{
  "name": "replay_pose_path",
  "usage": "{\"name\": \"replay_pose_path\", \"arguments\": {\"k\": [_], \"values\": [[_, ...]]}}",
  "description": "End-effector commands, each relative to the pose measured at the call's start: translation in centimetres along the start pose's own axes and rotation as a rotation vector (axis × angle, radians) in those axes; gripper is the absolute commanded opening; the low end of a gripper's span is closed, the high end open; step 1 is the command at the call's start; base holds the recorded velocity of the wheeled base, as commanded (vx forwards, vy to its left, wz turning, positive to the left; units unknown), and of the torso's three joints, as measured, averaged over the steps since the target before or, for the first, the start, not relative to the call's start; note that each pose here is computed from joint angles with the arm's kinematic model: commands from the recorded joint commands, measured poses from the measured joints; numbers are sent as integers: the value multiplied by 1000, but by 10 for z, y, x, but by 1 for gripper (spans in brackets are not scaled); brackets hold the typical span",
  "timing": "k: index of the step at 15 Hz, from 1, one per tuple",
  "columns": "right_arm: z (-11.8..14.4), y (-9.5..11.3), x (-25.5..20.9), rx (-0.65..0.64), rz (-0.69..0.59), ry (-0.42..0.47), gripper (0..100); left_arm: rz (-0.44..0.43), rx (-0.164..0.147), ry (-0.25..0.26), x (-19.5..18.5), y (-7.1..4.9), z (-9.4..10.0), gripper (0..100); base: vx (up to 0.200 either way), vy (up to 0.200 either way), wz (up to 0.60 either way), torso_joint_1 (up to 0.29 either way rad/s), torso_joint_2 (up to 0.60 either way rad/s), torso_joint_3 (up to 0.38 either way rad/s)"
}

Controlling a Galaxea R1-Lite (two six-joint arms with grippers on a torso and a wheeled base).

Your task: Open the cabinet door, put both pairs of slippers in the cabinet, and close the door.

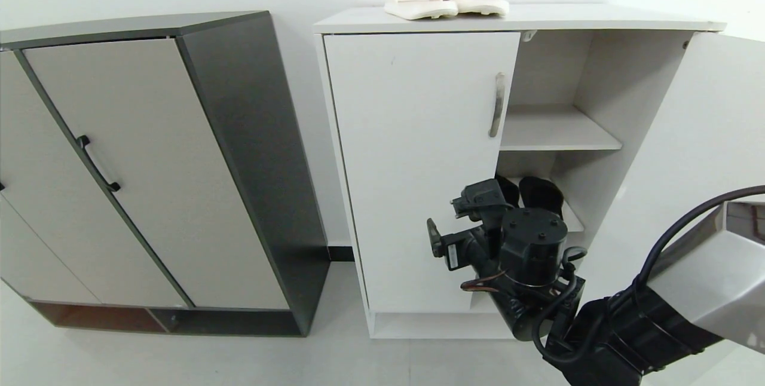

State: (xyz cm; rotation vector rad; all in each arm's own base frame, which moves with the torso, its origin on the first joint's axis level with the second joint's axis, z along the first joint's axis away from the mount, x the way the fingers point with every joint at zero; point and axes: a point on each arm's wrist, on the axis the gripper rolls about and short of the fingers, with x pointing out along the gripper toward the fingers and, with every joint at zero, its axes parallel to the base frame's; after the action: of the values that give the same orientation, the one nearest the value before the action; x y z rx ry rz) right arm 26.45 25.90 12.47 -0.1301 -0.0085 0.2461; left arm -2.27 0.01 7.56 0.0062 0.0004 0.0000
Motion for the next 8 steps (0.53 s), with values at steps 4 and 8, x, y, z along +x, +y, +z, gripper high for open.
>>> {"name": "replay_pose_path", "arguments": {"k": [4, 8], "values": [[-1, 0, 0, -3, 1, 1, 100, 0, 0, 1, 0, 0, 0, 0, 0, 0, 0, 0, 0, 0], [-1, 0, 0, -3, 1, 1, 100, 0, -9, 1, 0, 0, 0, 0, 0, 0, 0, 0, 0, 0]]}}
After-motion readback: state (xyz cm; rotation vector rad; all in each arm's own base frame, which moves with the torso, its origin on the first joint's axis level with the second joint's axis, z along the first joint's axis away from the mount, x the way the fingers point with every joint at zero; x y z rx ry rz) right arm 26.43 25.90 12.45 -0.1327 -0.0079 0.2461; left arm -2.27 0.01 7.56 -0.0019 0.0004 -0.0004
